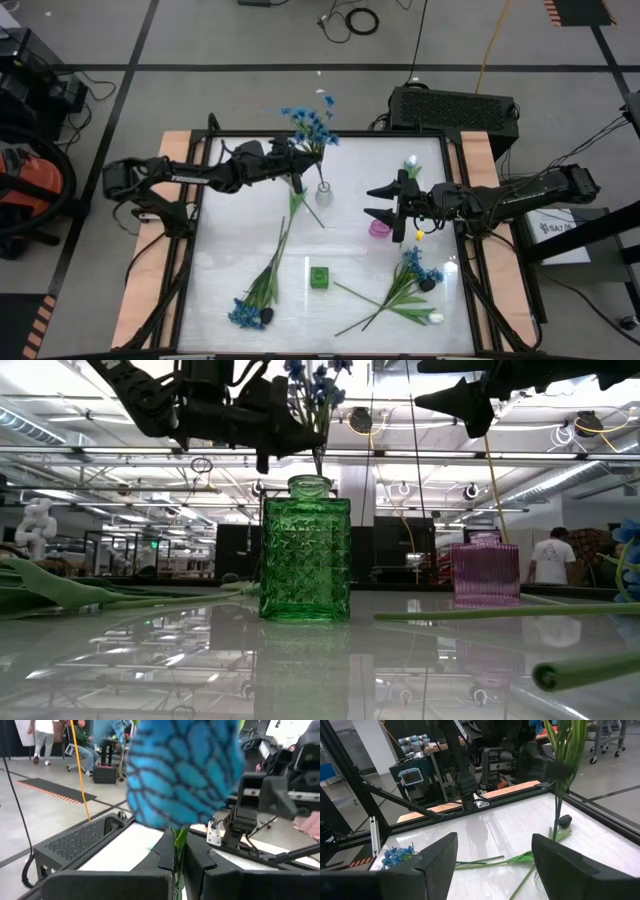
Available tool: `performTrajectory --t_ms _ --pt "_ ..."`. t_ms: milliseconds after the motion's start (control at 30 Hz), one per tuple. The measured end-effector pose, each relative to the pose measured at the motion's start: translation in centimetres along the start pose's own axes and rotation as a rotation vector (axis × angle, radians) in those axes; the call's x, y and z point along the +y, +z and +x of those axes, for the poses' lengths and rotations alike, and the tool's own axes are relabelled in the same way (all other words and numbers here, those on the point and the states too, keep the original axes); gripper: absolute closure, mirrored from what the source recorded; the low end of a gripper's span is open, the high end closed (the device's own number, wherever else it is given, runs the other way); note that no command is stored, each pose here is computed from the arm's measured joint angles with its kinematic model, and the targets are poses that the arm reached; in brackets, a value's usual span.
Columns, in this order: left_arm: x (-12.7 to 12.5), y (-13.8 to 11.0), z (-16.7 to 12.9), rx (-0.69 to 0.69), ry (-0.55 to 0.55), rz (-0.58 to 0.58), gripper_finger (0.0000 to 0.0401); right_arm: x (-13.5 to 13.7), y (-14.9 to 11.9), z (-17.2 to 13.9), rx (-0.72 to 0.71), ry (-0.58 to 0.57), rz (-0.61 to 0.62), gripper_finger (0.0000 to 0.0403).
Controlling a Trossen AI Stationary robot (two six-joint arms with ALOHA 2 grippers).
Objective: Sort flowers into vase by color
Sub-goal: Put the top blue flowers into the transparent vase
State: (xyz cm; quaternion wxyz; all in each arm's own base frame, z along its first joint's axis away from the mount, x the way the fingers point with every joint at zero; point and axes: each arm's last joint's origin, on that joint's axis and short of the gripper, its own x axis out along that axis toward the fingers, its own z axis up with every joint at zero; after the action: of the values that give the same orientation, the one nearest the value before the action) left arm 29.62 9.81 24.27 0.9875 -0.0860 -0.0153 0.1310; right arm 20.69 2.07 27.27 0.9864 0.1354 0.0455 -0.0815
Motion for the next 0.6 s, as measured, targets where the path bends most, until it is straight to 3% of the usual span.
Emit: performTrajectory --t_ms 600 --pt "0.1 -1.4 0.7 0.042 0.001 -0.002 0.0375 -0.1 -0.2 0.0 0.017 -0.005 -0.003 0.0156"
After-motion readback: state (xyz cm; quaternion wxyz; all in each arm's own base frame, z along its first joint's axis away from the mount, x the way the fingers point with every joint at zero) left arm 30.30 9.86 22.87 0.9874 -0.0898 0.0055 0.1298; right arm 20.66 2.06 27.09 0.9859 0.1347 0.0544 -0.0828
